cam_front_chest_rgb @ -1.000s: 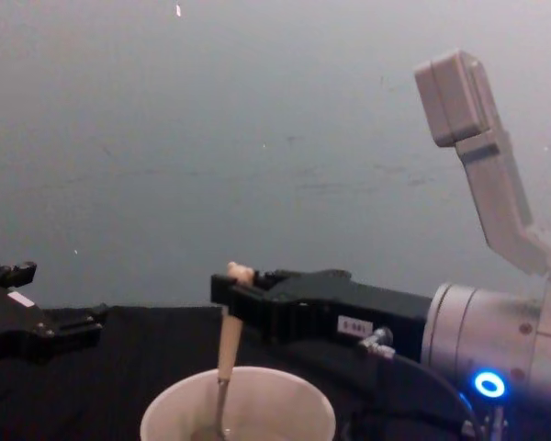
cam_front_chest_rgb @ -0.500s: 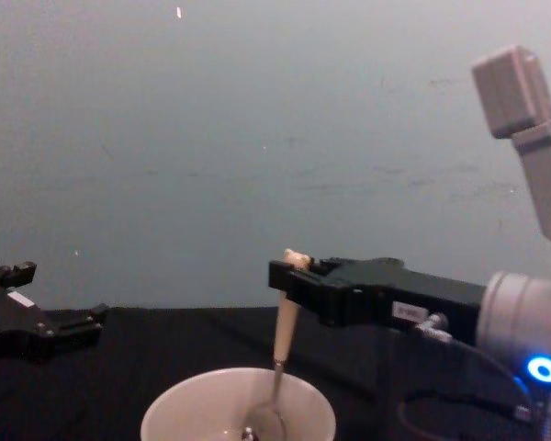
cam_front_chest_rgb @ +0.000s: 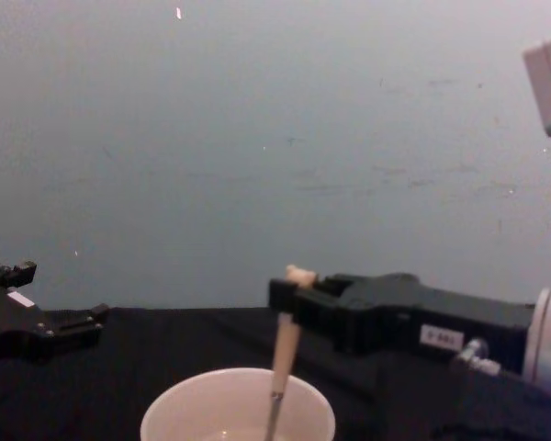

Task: Pick up the stirring spoon with one hand, stir inside the cup, then place it back in its original position.

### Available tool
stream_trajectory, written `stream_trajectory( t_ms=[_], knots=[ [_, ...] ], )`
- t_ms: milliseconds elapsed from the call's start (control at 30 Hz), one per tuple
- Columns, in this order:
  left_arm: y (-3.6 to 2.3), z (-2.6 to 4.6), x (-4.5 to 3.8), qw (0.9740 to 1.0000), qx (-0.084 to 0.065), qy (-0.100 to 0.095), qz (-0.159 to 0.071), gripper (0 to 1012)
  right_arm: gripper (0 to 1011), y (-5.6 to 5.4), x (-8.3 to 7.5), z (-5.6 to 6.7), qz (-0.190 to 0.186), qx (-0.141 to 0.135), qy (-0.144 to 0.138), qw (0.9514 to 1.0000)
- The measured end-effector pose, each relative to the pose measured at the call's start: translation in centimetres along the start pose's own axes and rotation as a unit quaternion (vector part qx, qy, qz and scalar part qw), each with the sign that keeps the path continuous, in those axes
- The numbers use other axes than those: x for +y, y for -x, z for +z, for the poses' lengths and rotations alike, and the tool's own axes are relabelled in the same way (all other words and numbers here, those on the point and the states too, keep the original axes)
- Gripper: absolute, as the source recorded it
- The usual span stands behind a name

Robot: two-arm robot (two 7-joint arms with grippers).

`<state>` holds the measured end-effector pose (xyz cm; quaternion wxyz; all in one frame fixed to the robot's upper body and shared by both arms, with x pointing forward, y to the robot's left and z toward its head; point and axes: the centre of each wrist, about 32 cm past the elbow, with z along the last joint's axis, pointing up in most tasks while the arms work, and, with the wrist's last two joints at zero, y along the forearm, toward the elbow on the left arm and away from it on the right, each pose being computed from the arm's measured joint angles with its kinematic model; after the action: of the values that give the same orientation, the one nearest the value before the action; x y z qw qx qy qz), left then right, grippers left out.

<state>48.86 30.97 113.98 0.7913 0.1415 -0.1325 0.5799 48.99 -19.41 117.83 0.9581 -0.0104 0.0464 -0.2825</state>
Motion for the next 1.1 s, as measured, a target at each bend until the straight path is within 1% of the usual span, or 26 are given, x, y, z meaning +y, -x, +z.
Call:
stream_trajectory(
  t_ms=[100, 233, 267, 367, 467, 600, 733, 833, 867, 933, 967, 1100],
  knots=[
    [0.00, 0.00, 0.00, 1.0000, 0.000, 0.000, 0.000, 1001, 216, 0.7, 0.5, -0.2, 0.013, 0.003, 0.002, 0.9999],
    [0.00, 0.00, 0.00, 1.0000, 0.000, 0.000, 0.000, 1001, 216, 1.3, 1.3, -0.3, 0.023, 0.005, 0.001, 0.9997],
    [0.00, 0.00, 0.00, 1.0000, 0.000, 0.000, 0.000, 1001, 215, 1.5, 1.7, -0.3, 0.026, 0.006, 0.000, 0.9997],
    [0.00, 0.00, 0.00, 1.0000, 0.000, 0.000, 0.000, 1001, 215, 1.7, 2.3, -0.3, 0.026, 0.006, -0.002, 0.9996],
    [0.00, 0.00, 0.00, 1.0000, 0.000, 0.000, 0.000, 1001, 216, 1.7, 3.2, -0.3, 0.022, 0.007, -0.006, 0.9997],
    [0.00, 0.00, 0.00, 1.0000, 0.000, 0.000, 0.000, 1001, 216, 1.5, 4.0, -0.3, 0.011, 0.007, -0.008, 0.9999],
    [0.00, 0.00, 0.00, 1.0000, 0.000, 0.000, 0.000, 1001, 216, 0.9, 4.5, -0.3, -0.007, 0.008, -0.009, 0.9999],
    [0.00, 0.00, 0.00, 1.0000, 0.000, 0.000, 0.000, 1001, 216, 0.4, 4.6, -0.4, -0.020, 0.009, -0.009, 0.9997],
    [0.00, 0.00, 0.00, 1.0000, 0.000, 0.000, 0.000, 1001, 215, 0.4, 4.6, -0.4, -0.020, 0.009, -0.009, 0.9997],
    [0.00, 0.00, 0.00, 1.0000, 0.000, 0.000, 0.000, 1001, 215, -0.1, 4.6, -0.3, -0.033, 0.010, -0.011, 0.9994],
    [0.00, 0.00, 0.00, 1.0000, 0.000, 0.000, 0.000, 1001, 215, -0.1, 4.6, -0.3, -0.033, 0.010, -0.011, 0.9994],
    [0.00, 0.00, 0.00, 1.0000, 0.000, 0.000, 0.000, 1001, 216, -0.7, 4.3, 0.0, -0.047, 0.012, -0.016, 0.9987]
  ],
)
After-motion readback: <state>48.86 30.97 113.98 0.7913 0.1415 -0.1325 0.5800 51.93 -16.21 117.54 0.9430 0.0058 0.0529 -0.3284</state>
